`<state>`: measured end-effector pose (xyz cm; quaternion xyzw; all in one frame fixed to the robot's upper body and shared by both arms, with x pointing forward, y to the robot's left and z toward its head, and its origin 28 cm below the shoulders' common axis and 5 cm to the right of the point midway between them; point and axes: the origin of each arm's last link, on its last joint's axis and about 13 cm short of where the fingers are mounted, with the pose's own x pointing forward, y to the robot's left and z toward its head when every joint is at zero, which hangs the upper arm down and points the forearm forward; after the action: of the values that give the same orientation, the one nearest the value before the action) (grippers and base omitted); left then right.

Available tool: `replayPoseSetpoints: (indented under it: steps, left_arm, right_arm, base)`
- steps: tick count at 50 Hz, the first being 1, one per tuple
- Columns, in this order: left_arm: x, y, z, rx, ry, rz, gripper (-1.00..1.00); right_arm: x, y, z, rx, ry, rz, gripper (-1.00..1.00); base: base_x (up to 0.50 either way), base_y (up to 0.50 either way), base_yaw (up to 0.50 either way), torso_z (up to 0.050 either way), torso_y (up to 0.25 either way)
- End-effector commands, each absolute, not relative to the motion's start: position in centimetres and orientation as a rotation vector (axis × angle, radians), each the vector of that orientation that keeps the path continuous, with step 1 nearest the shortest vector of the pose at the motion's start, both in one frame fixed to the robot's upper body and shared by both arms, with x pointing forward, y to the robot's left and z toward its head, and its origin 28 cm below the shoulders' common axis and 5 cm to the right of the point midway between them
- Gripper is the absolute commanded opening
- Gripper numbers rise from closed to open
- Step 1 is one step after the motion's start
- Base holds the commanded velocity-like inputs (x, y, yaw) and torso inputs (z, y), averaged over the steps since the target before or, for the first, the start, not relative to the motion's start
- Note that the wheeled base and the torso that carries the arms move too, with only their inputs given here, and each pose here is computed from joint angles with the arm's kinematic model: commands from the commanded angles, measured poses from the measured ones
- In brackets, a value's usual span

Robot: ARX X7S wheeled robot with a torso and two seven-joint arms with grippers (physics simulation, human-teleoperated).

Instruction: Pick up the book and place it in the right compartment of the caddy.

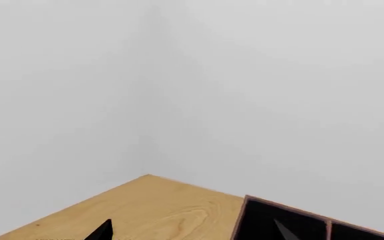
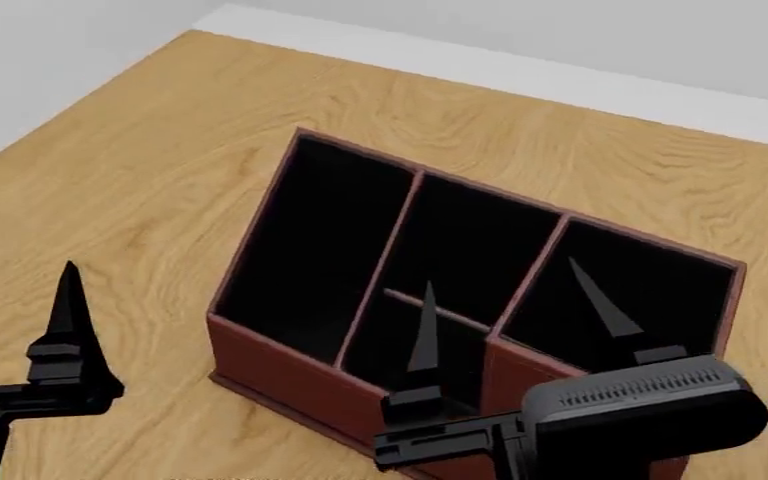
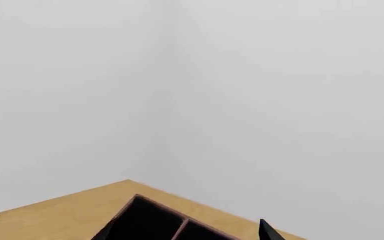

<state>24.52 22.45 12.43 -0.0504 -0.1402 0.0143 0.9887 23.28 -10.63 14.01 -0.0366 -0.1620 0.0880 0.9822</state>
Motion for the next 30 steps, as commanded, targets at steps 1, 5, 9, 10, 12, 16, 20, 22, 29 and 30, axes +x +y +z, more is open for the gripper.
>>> replayPoseSetpoints:
  steps: [1,5,9,10,12,16,20,22,29,30]
  left_arm:
    - [24.51,22.44,12.4,-0.097,-0.282,0.027,1.0]
    - [24.47,22.4,12.42,-0.096,-0.282,0.025,1.0]
    - [24.47,22.41,12.39,-0.096,-0.282,0.026,1.0]
    - [24.44,22.39,12.37,-0.094,-0.282,0.024,1.0]
    - [24.43,22.38,12.4,-0.095,-0.282,0.023,1.0]
    - [24.4,22.38,12.49,-0.095,-0.284,0.024,1.0]
    - [24.4,22.39,12.5,-0.096,-0.285,0.024,1.0]
    - [24.39,22.4,12.5,-0.096,-0.285,0.024,1.0]
    - [24.35,22.41,12.53,-0.097,-0.285,0.023,1.0]
    - [24.38,22.42,12.51,-0.097,-0.285,0.023,1.0]
  right_arm:
    - [23.3,-10.61,13.99,-0.064,-0.327,0.179,1.0]
    - [23.27,-10.59,14.02,-0.066,-0.328,0.178,1.0]
    - [23.22,-10.58,14.07,-0.058,-0.33,0.185,1.0]
    - [23.22,-10.58,14.09,-0.051,-0.332,0.189,1.0]
    - [23.18,-10.59,14.15,-0.052,-0.333,0.19,1.0]
    - [23.23,-10.6,14.1,-0.053,-0.33,0.192,1.0]
    - [23.28,-10.72,14.16,-0.055,-0.319,0.144,1.0]
    - [23.16,-10.68,14.2,-0.033,-0.332,0.192,1.0]
    - [23.06,-10.66,14.32,0.011,-0.347,0.244,1.0]
    - [23.07,-10.7,14.29,0.01,-0.35,0.238,1.0]
  base:
    - [0.0,0.0,0.5,0.0,0.0]
    - [0.0,0.0,0.5,0.0,0.0]
    - [0.0,0.0,0.5,0.0,0.0]
    - [0.0,0.0,0.5,0.0,0.0]
    - [0.0,0.0,0.5,0.0,0.0]
    - [0.0,0.0,0.5,0.0,0.0]
    - [0.0,0.0,0.38,0.0,0.0]
    - [0.0,0.0,0.0,0.0,0.0]
    - [0.2,-0.36,0.0,0.0,0.0]
    - [0.25,-0.44,0.0,0.0,0.0]
